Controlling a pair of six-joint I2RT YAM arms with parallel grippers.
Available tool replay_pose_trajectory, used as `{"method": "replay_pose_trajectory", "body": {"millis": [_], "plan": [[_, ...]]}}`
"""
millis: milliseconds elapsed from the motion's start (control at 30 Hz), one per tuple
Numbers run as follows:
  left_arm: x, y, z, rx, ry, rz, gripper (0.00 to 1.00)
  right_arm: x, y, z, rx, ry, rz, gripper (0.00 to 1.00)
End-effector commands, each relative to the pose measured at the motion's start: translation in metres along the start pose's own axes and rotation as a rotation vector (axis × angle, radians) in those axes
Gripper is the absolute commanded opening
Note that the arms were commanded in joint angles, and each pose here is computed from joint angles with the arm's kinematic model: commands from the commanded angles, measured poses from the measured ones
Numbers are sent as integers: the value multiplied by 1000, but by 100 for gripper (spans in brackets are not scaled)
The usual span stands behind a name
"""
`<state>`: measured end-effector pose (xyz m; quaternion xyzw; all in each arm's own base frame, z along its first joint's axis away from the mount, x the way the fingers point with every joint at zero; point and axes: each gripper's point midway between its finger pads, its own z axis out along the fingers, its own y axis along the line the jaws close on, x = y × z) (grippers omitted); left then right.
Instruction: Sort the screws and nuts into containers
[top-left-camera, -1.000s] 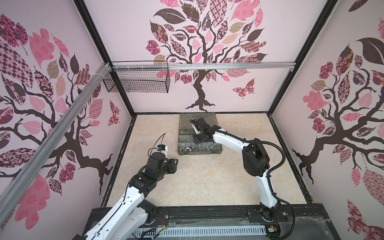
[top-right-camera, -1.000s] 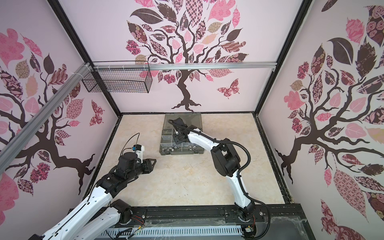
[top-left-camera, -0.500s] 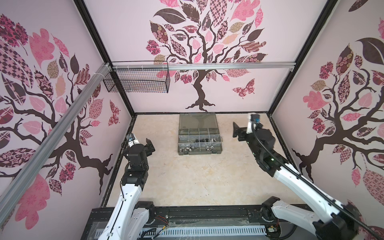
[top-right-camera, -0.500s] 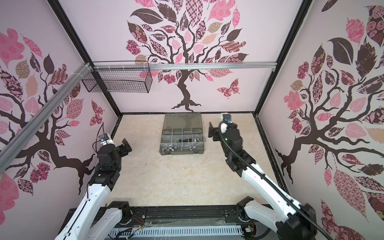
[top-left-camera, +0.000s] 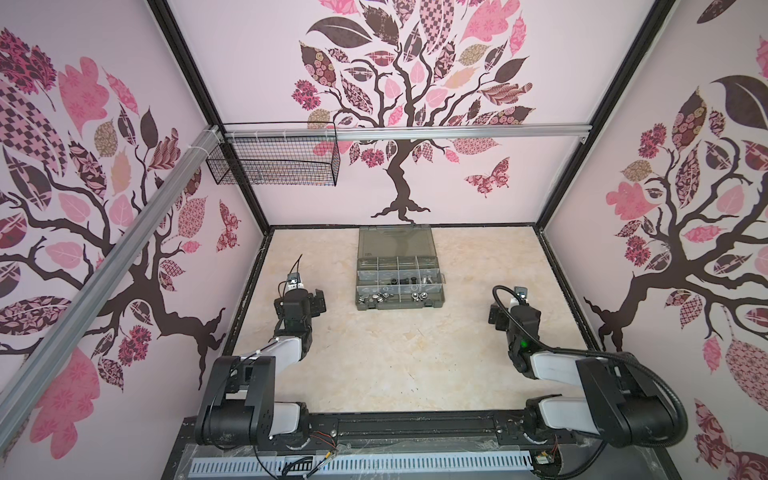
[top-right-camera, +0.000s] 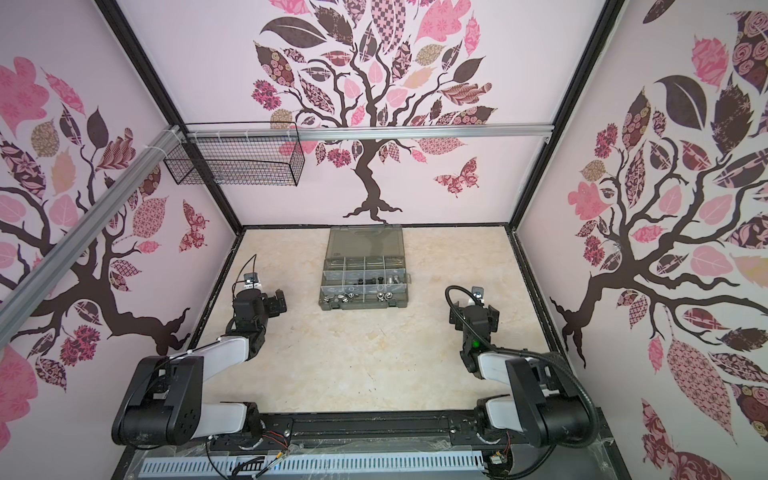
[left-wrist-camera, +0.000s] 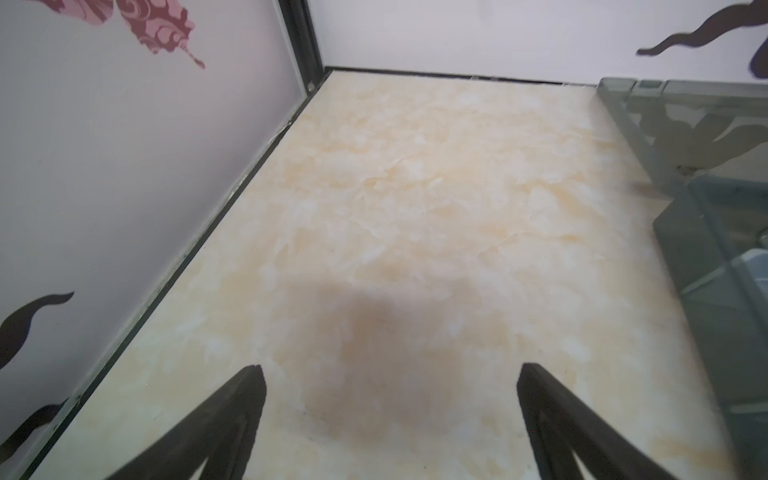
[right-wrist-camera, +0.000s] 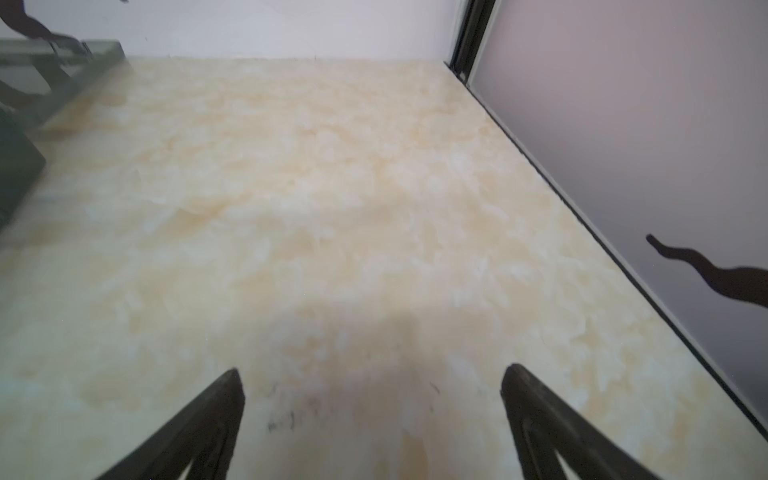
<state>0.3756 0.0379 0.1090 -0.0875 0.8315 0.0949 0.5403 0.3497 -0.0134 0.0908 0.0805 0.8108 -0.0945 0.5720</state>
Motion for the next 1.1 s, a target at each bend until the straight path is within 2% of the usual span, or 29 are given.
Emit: {"method": "replay_pose_trajectory", "body": {"millis": [0, 67, 100, 167, 200, 233, 267, 333, 400, 500, 567, 1067], "plan": [[-20, -14, 2, 84, -106, 21, 98, -40, 13, 16, -65, -186, 68, 99], [-18, -22, 9, 123, -70, 40, 98, -36, -1, 20, -47, -193, 132, 99], [-18, -25, 11, 138, -66, 38, 98, -32, -2, 22, -44, -158, 128, 99], [-5, -35, 15, 188, -119, 40, 98, -30, 0, 25, -44, -129, 123, 99], [-5, -30, 16, 162, -171, 17, 98, -32, 0, 24, -44, -146, 124, 99], [-7, -20, 18, 103, -174, -9, 98, -32, -1, 23, -45, -153, 126, 99], [0, -18, 22, 102, -88, -12, 98, -32, -1, 23, -45, -153, 125, 99], [-5, -16, 25, 126, -135, -35, 98, -31, -1, 23, -44, -145, 124, 99], [0, -17, 24, 127, -86, -26, 98, -31, -1, 23, -44, -147, 124, 99], [-4, -17, 24, 127, -123, -33, 98, -32, -1, 22, -44, -150, 122, 99], [-1, -16, 24, 126, -91, -27, 98, -32, -1, 23, -43, -147, 118, 99], [-2, -17, 22, 128, -102, -27, 98, -32, 0, 23, -50, -144, 120, 99]]}}
